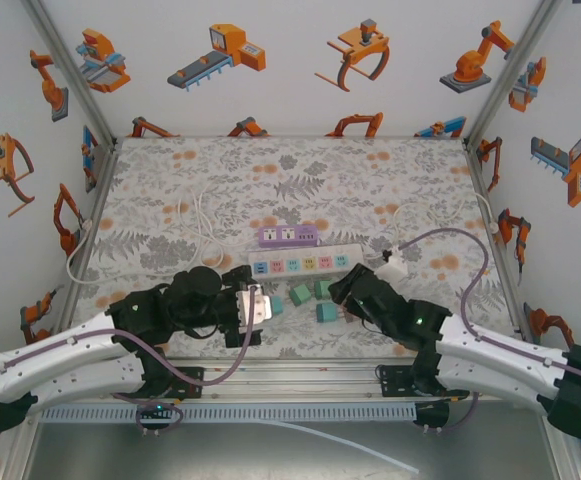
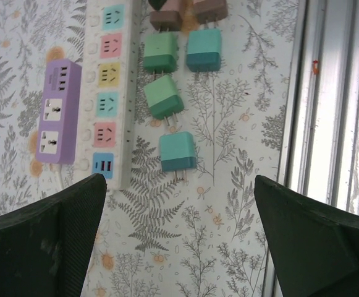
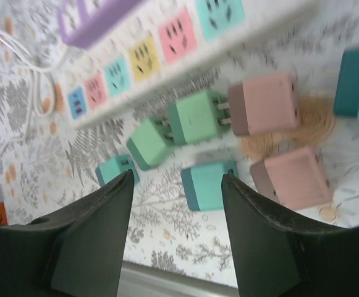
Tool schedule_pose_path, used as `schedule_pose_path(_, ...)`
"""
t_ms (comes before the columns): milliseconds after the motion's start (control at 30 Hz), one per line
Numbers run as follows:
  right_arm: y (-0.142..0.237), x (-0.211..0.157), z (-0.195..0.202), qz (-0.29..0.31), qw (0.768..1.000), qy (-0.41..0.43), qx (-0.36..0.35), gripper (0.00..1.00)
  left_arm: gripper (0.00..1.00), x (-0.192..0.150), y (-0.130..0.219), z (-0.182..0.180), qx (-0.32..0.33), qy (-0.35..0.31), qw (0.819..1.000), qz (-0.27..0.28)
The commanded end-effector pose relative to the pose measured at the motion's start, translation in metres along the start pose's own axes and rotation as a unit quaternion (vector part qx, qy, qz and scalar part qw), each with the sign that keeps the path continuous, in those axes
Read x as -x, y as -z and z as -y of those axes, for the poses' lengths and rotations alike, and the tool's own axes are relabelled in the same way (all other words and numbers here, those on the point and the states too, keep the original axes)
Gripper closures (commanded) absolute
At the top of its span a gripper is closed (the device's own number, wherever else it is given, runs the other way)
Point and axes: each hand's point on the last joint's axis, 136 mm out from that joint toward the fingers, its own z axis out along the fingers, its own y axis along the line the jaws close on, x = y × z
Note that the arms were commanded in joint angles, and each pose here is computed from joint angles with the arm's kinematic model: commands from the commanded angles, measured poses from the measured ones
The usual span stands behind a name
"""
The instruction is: Pull the plug off the socket
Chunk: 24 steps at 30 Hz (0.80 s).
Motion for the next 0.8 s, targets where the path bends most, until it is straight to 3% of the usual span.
schedule_pose_path(0,0.023,0.059,-0.005,0.123,0.983,0.130,-0.045,0.42,0.03,-0.001,-0.002,-0.019,0.059,0.029,0.998,0.005)
schedule_pose_path(67,0.032,0.084,-0.007,0.173,0.963,0.189,-0.080,0.39,0.03,-0.003,0.000,-0.033,0.104,0.042,0.994,0.008)
schedule_pose_path(133,0.038,0.109,-0.002,0.214,0.941,0.230,-0.129,0.27,0.03,-0.008,0.004,-0.049,0.155,0.056,0.986,0.008)
schedule_pose_path(233,0.031,0.137,0.010,0.227,0.918,0.269,-0.181,0.20,0.03,-0.018,0.013,-0.073,0.232,0.078,0.970,0.003)
schedule_pose_path(400,-0.001,0.167,0.046,0.213,0.922,0.257,-0.198,0.13,0.03,-0.050,0.028,-0.112,0.334,0.137,0.932,-0.008)
schedule_pose_path(500,-0.016,0.184,0.074,0.217,0.910,0.265,-0.233,0.06,0.03,-0.081,0.046,-0.142,0.412,0.197,0.890,-0.005)
schedule_pose_path(633,-0.034,0.200,0.122,0.197,0.903,0.243,-0.294,0.01,0.03,-0.138,0.074,-0.173,0.514,0.274,0.812,-0.024)
schedule_pose_path(767,-0.053,0.220,0.143,0.183,0.899,0.242,-0.316,0.01,0.03,-0.187,0.090,-0.187,0.585,0.292,0.754,-0.063)
